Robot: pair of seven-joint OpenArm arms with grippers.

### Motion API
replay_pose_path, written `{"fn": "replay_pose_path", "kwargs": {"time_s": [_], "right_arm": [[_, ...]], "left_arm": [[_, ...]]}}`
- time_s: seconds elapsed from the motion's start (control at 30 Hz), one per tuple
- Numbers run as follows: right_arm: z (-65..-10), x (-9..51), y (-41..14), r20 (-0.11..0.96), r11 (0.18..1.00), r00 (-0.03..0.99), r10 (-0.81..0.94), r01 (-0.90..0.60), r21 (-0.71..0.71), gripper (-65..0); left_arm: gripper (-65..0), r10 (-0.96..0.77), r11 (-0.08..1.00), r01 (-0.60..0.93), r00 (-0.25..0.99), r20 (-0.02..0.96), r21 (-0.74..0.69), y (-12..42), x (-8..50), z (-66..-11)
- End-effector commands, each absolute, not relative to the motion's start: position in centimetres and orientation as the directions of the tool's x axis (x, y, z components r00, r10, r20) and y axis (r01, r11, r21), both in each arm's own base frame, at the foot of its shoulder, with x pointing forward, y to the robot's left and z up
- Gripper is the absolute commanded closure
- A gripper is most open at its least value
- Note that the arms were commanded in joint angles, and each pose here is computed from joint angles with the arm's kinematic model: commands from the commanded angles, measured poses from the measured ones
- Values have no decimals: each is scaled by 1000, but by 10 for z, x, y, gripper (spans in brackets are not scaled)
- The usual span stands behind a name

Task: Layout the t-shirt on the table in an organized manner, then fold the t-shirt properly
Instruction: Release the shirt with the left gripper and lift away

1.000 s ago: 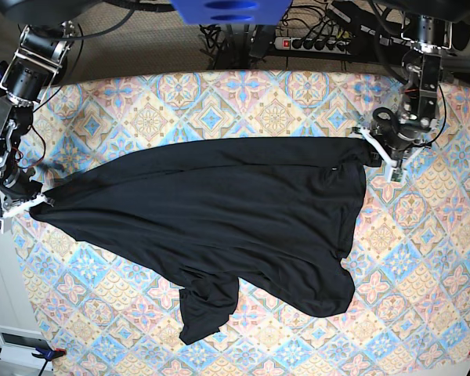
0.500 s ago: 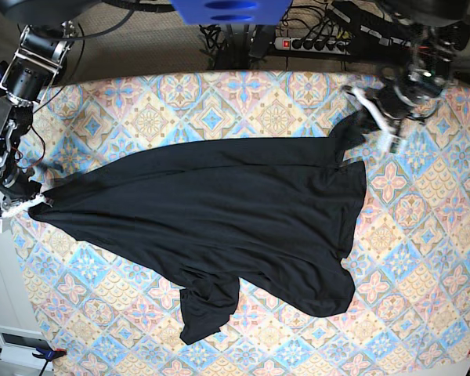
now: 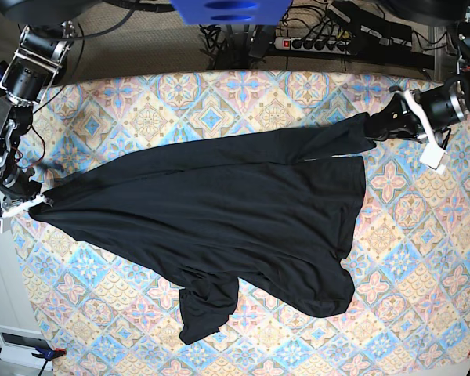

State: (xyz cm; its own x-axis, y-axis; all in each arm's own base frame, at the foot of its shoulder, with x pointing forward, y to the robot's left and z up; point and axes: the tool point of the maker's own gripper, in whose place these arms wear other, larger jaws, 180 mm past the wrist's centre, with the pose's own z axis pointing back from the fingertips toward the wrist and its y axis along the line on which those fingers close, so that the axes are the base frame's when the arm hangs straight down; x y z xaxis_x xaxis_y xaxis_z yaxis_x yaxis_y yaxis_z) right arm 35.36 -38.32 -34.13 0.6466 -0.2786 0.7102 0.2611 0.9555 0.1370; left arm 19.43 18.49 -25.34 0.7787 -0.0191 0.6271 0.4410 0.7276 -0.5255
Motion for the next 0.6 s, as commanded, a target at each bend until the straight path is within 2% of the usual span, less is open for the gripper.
{"fn": "replay_pose_path", "kwargs": {"time_s": [0.0,0.17,0.3,0.43,0.57], "right_arm": [[-319,363,-393,756,959,603,-256,255,122,-1],[-319,363,-393,755,959,603,-257,256,122,-1],[-319,363,-393,755,959,603,-257,256,122,-1],[-317,364,-393,758,960,601,-252,252,120,-1],[-319,364,-391,757,960,602,-254,252,122,-1]], "left_arm": [[0,-35,728,469,754,656,-500,187,198,-242],[0,-72,774,455,754,653,-440,209,197,-236],[0,-42,853,383,726,686,-353,252,200,-218],[0,141,896,210,703,697,-392,304,202,-217],[0,391,842,25,660,641,-539,351,210,-243]]}}
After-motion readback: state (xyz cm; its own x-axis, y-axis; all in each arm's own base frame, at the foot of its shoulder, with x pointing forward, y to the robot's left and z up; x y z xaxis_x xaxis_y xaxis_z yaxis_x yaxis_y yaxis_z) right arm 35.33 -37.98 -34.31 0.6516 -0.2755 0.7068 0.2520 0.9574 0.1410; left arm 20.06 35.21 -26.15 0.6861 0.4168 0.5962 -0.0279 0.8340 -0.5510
